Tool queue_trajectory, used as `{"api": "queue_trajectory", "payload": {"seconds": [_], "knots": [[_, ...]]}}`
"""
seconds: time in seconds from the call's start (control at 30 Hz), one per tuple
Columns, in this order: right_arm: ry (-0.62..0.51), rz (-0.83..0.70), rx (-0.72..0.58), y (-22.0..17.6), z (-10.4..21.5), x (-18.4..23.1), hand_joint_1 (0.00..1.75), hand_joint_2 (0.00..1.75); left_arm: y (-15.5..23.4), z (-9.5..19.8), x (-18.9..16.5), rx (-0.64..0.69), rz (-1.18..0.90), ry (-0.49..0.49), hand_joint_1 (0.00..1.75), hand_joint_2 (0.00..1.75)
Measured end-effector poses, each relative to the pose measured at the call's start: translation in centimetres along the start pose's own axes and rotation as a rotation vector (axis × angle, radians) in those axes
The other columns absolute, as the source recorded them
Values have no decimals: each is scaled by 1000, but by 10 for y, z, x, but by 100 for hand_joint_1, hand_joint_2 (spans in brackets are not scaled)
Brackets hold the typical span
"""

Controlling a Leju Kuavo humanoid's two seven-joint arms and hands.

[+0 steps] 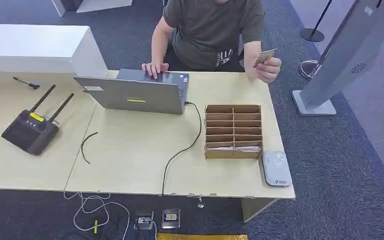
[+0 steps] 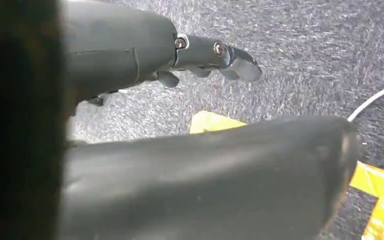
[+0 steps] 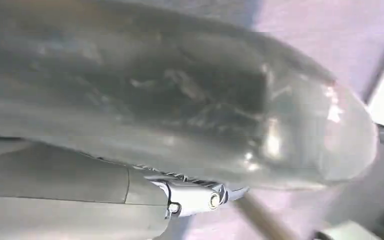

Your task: Pass the card to the sensor for recognition and then transmit it.

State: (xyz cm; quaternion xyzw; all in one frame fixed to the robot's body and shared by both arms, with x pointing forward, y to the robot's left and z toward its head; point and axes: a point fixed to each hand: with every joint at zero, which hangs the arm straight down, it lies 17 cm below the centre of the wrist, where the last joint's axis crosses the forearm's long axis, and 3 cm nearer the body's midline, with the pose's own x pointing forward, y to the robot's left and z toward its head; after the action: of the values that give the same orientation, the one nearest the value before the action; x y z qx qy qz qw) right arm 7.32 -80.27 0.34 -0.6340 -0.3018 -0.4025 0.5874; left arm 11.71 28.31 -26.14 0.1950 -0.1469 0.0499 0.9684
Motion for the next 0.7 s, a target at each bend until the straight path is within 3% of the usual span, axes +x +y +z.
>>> {"api": "queue_trajectory", "payload": {"seconds": [0.1, 0.2, 0.27, 0.33, 0.4, 0.5, 0.6, 0.7], "knots": [[-117, -19, -22, -10, -37, 63, 0, 0, -2, 1, 4, -2, 1, -16, 0, 0], [-319, 119, 63, -4, -54, 121, 0, 0, -3, 1, 4, -4, -1, -21, 0, 0], [-368, 369, 215, 26, -38, 100, 0, 0, -7, 3, 5, -11, -7, -27, 0, 0], [-299, 627, 283, 50, -16, 64, 0, 0, -11, 5, 6, -17, -10, -31, 0, 0], [-226, 761, 205, 53, 0, 66, 0, 0, -14, 6, 6, -22, -13, -34, 0, 0], [-231, 567, 105, 50, 20, 153, 0, 0, -14, 6, 7, -22, -21, -43, 0, 0], [-368, 350, 121, 38, 40, 230, 0, 0, -9, 4, 6, -15, -31, -49, 0, 0], [-496, 239, 112, 13, 68, 293, 0, 0, -6, 3, 4, -11, -48, -56, 0, 0]]}}
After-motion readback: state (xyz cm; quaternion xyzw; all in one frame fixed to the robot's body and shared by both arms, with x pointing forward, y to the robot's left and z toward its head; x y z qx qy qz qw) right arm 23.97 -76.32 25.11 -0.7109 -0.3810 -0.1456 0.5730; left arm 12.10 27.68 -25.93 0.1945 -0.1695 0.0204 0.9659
